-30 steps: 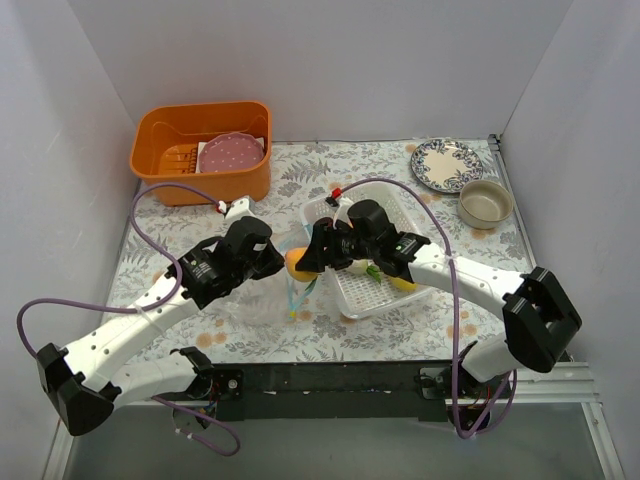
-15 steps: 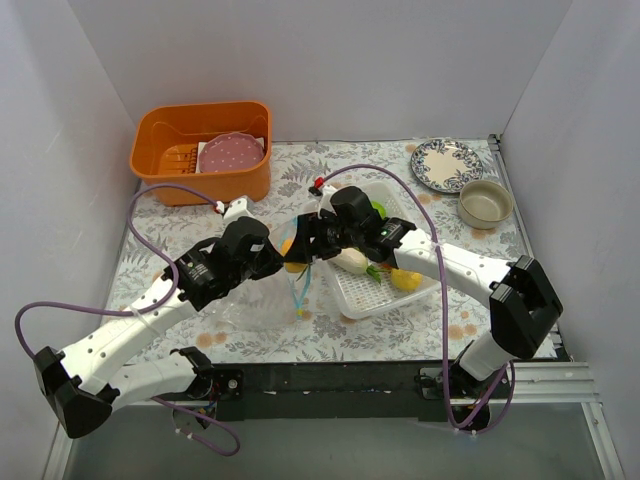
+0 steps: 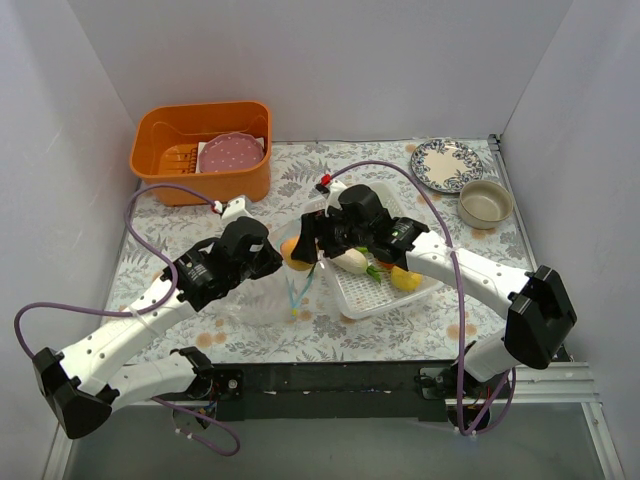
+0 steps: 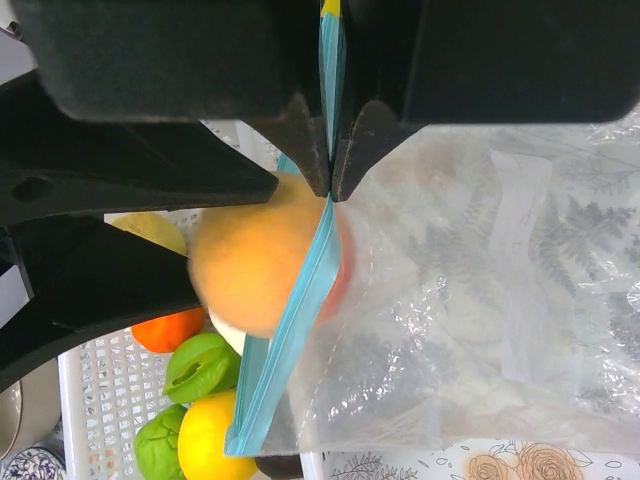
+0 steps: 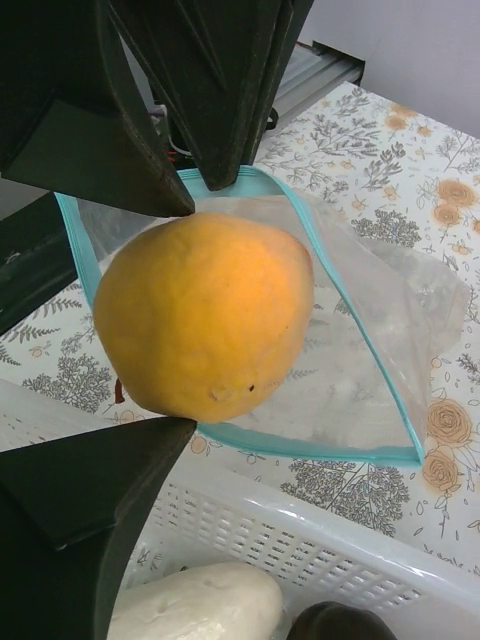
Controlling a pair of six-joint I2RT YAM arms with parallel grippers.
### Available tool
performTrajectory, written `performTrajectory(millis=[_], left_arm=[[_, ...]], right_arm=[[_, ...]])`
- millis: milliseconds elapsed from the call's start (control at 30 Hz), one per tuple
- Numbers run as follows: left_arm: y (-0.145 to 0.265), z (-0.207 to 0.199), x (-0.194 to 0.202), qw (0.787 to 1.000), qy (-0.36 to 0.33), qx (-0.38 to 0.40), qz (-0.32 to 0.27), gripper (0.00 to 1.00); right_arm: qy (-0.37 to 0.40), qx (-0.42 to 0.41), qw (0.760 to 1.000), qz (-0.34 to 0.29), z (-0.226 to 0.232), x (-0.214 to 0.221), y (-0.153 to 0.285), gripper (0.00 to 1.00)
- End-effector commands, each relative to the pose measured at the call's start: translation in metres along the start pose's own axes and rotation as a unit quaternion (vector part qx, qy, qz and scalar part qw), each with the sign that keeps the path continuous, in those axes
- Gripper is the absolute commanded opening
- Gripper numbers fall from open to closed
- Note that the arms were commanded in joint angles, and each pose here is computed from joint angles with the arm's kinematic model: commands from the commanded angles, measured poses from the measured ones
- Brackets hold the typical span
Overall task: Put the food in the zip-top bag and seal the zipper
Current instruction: Place the fake fruit in the zipper food storage bag.
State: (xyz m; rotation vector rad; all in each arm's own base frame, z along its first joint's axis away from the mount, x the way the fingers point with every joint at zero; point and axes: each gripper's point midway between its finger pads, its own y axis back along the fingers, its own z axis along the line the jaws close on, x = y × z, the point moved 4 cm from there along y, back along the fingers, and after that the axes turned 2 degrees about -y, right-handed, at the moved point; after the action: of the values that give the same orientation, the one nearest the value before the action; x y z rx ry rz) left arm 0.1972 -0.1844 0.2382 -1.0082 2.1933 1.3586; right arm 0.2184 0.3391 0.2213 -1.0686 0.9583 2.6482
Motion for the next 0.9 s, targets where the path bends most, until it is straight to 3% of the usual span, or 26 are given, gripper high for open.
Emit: performTrajectory(millis=[0,367,600,867], left_arm=[[0.015,-0.007,-0.016,0.999,0.015,0.016,-0.029,0.02],[0.014,-0.010,-0.018,0.999,0.018,0.021,-0.033,0.02],[0.020,0.006,-0.026,0.998,0.024,-0.024,-0.060,0.00],[0.061,0.009,-0.067,0.989,0.028,-0.033,-0.138,0.00]], right_arm=[[0.015,-0.015,1.000,-0.012,0.008,-0.007,0.005,0.90],[0.011,-0.023,0.999,-0.031,0.013,-0.013,0.011,0.88],[-0.007,0.129,0.987,-0.097,-0.034,-0.018,0.056,0.93],[-0.046,0.292,0.952,-0.075,-0.109,0.008,0.115,0.95]])
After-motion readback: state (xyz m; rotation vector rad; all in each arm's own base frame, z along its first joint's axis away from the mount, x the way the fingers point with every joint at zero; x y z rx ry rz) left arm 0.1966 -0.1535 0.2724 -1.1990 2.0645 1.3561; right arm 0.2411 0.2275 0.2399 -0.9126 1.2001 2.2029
